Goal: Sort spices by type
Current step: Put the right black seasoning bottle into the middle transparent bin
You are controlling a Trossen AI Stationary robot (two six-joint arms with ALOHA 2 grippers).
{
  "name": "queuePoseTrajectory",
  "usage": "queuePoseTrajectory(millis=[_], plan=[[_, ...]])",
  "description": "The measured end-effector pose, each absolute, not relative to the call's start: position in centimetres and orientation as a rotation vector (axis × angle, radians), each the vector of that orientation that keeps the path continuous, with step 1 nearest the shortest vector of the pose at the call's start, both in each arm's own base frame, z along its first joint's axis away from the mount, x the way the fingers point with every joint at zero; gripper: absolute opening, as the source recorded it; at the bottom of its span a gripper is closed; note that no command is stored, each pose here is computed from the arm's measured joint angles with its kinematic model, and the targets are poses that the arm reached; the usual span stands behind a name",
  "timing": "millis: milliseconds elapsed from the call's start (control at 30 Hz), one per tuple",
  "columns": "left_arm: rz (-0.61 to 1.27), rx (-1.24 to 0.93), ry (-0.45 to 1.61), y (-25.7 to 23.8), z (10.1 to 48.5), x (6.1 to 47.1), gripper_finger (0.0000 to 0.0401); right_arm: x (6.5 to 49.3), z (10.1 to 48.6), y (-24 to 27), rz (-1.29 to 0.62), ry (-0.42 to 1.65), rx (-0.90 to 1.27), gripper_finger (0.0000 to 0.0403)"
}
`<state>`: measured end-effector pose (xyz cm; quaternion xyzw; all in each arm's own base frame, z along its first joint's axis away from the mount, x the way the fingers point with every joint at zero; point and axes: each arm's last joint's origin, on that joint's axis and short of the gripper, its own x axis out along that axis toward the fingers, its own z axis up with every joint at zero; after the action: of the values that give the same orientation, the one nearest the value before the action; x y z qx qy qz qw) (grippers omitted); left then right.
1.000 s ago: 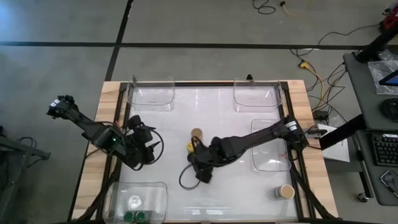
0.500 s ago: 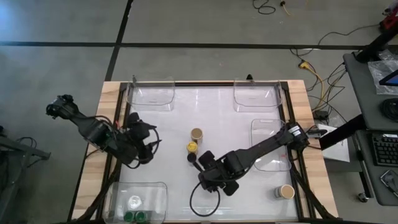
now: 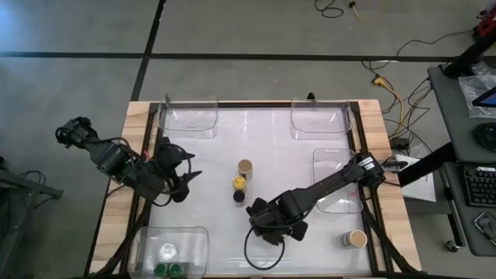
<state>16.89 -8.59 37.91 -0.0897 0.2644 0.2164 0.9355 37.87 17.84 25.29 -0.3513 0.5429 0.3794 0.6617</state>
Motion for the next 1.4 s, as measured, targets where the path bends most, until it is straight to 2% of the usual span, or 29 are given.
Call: queuePoseTrajectory(millis=[133, 300, 700, 1400], plan=[[0.446, -0.215, 0.528, -8.7, 37.7, 17.1, 0.0261, 37.4, 25.2, 17.7, 0.949, 1.254, -0.772, 0.0208], [0.446, -0.231, 0.517, -8.8, 37.7, 17.2, 0.0261, 37.6, 25.2, 17.8, 1.044, 1.177, -0.876, 0.0207], [0.451, -0.244, 0.516, -8.8, 37.5, 17.2, 0.0261, 38.4, 24.9, 17.7, 1.038, 1.103, -0.887, 0.0213], [0.436, -0.186, 0.533, -8.8, 37.5, 17.2, 0.0261, 38.5, 23.1, 17.4, 1.037, 1.121, -0.786, 0.0214]])
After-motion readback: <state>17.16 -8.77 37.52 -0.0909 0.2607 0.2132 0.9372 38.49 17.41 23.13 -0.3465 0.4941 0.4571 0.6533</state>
